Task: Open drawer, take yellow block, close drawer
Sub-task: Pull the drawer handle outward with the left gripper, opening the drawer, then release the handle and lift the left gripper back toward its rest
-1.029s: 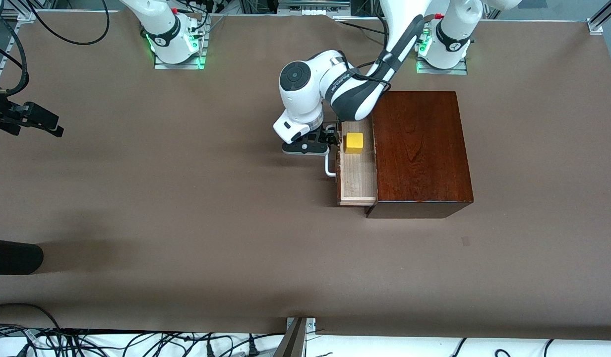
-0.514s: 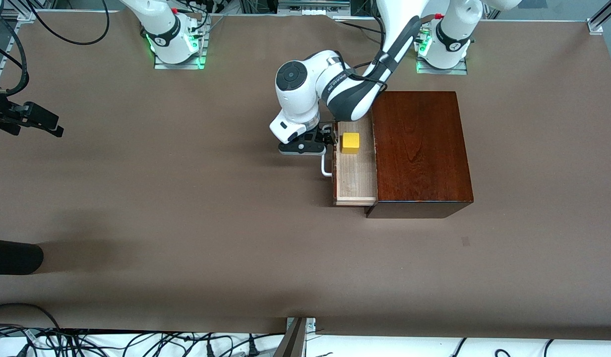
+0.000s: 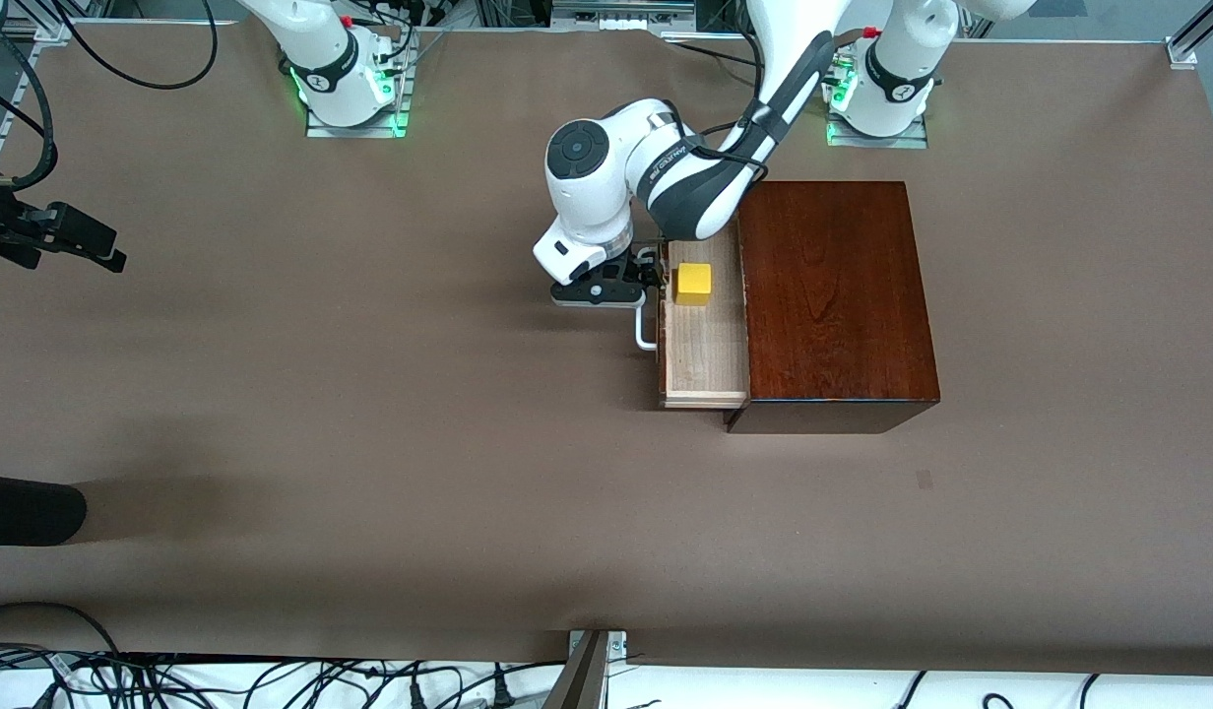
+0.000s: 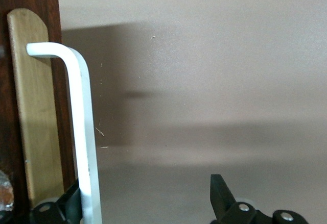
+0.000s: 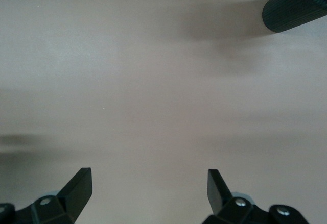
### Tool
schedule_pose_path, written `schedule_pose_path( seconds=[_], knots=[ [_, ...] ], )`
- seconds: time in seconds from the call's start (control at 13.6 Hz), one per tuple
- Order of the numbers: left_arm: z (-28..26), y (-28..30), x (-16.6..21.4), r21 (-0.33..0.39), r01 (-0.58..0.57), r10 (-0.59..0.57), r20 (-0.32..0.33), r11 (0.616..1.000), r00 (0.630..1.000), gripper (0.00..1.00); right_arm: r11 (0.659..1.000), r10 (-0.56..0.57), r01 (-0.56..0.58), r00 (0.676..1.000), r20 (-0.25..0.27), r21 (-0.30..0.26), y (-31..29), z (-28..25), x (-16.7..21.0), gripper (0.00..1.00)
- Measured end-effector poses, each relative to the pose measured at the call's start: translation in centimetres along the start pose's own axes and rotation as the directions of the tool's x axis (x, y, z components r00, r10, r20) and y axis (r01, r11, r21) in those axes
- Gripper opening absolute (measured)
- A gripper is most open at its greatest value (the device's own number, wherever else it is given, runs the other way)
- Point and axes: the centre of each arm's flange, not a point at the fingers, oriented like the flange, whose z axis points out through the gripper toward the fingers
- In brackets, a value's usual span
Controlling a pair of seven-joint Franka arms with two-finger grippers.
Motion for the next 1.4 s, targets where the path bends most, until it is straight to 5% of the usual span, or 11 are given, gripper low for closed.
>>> schedule_pose_path(
  seconds=[0.88, 1.4],
  knots=[
    [-7.6, 0.2, -1.6, -0.019, 0.004, -0.003, 0.05, 1.0, 0.999, 1.0, 1.0, 0.0, 0.0, 1.0, 0.0, 0.0, 0.0, 0.0, 0.0, 1.0],
    [-22.1, -13.0, 1.9, -0.086, 0.123, -0.119, 0.055, 0.989, 0.991, 1.0, 1.0, 0.002, -0.002, 1.0, 0.0, 0.0, 0.0, 0.0, 0.0, 1.0]
  ],
)
